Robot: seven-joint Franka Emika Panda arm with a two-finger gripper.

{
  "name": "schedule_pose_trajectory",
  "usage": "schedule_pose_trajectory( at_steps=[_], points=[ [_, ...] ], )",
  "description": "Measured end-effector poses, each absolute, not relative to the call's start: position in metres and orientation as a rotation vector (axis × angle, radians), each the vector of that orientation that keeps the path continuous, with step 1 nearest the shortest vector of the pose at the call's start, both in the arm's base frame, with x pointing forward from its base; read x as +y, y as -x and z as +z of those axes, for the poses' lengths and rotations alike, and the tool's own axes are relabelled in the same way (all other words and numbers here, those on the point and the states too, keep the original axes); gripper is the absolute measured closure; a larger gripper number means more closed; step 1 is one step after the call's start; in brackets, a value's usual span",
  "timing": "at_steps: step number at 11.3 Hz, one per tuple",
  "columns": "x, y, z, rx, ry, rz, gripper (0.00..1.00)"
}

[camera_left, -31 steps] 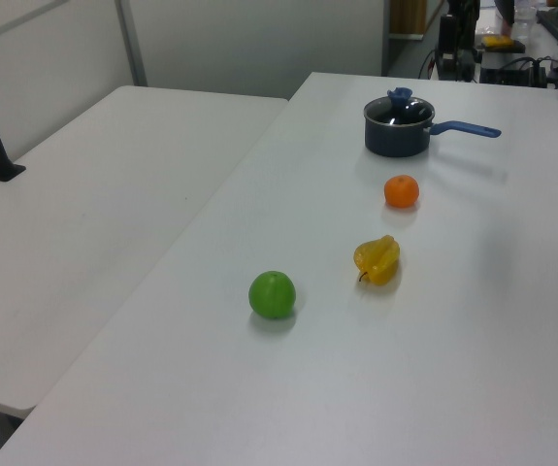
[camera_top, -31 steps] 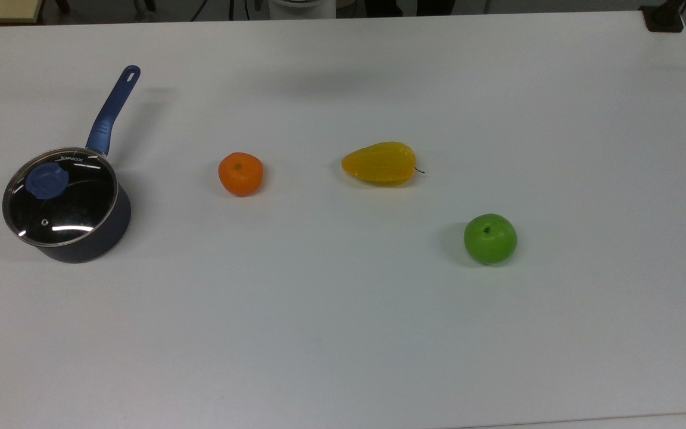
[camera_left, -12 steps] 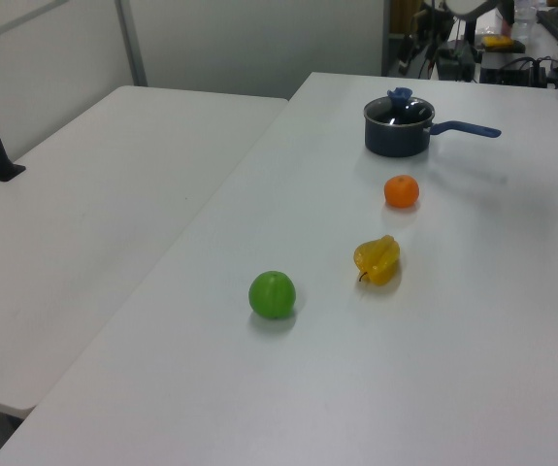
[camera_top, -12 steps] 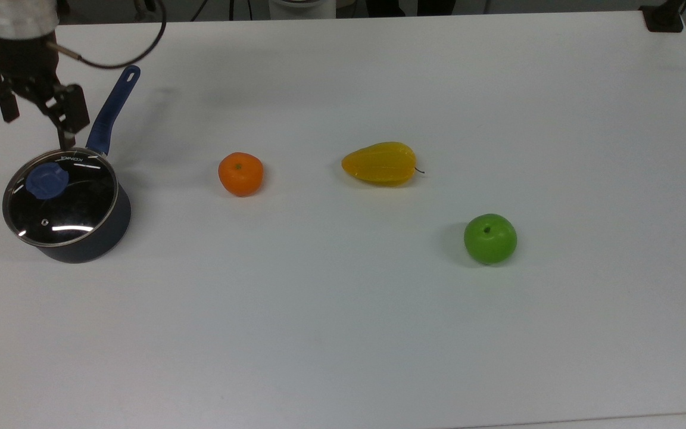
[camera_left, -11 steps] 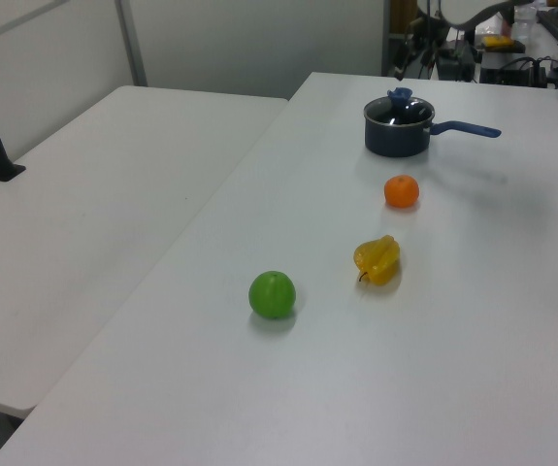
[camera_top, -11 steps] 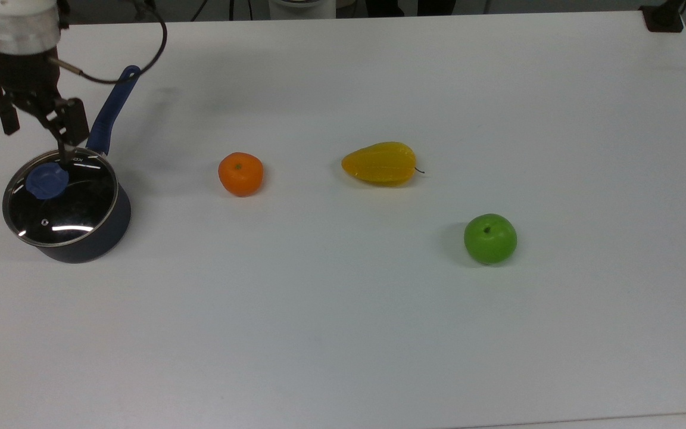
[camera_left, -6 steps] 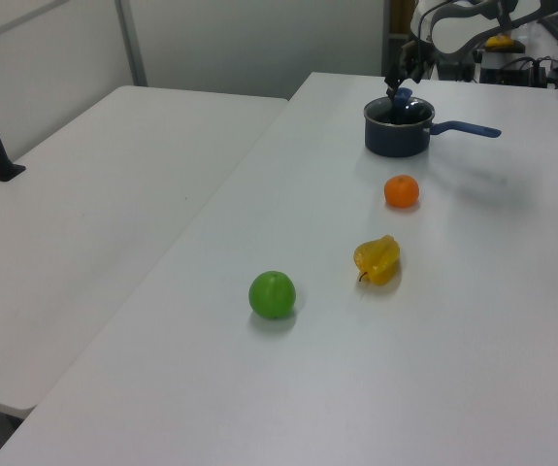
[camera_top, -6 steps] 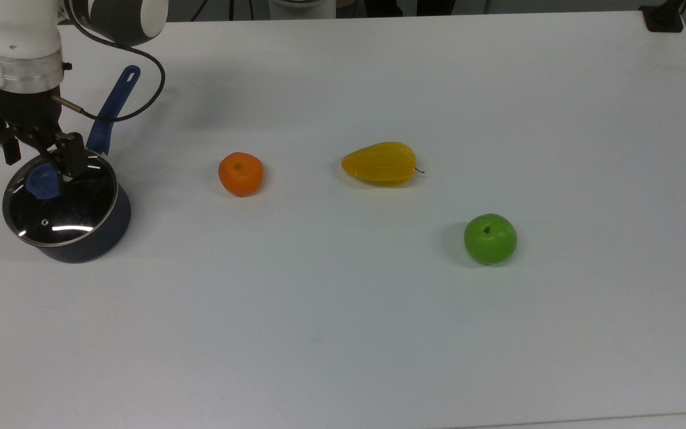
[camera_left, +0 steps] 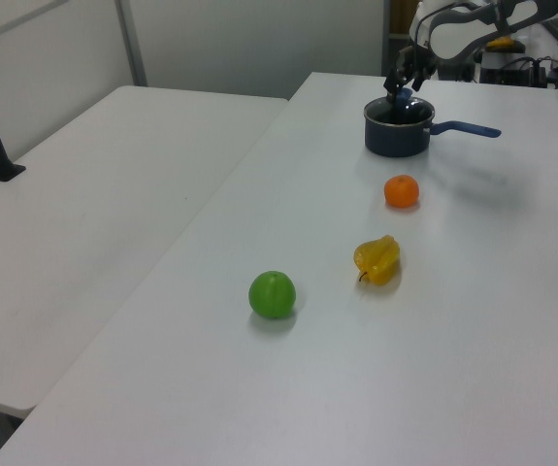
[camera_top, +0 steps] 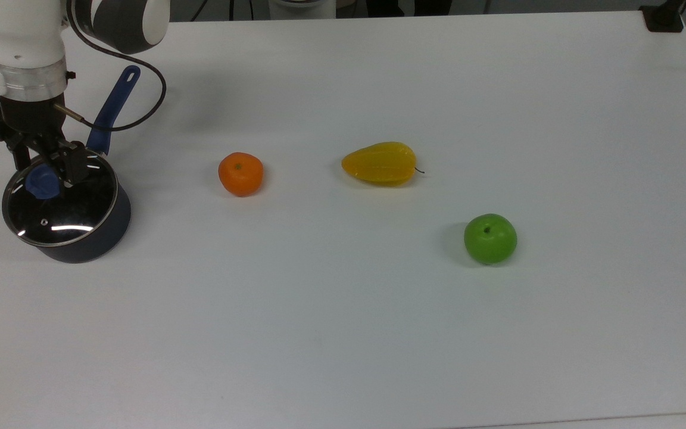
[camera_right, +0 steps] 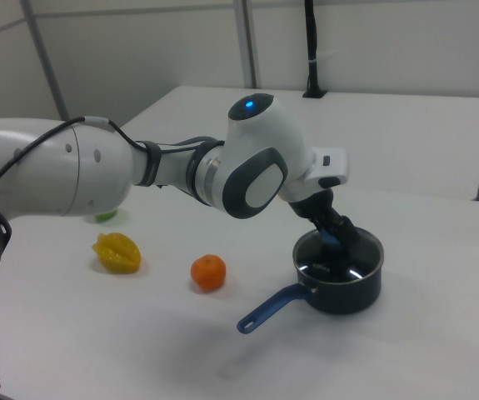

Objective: Open lid
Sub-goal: 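Lower the open gripper onto the blue knob and close on it, then lift the glass lid up off the saucepan by its knob, then carry the lid away from the pot and lower it onto the table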

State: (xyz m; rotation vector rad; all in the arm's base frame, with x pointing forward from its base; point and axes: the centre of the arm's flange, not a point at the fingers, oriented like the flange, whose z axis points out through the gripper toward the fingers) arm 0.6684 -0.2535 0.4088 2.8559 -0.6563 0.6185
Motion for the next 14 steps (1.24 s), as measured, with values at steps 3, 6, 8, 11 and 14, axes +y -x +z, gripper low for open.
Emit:
schedule_pose_trajectory(
  at_steps=[3, 6, 8, 11, 14],
  points=[
    [-0.251, -0.670, 0.409, -0.663, -2.858, 0.621, 0.34],
    [-0.251, -0.670, 0.417, -0.676, -2.851, 0.642, 0.34],
    [-0.252, -0.666, 0.434, -0.685, -2.850, 0.636, 0.34],
    [-0.235, -0.661, 0.467, -0.668, -2.864, 0.642, 0.34],
    [-0.159, -0.673, 0.487, -0.610, -2.922, 0.629, 0.34]
  ],
)
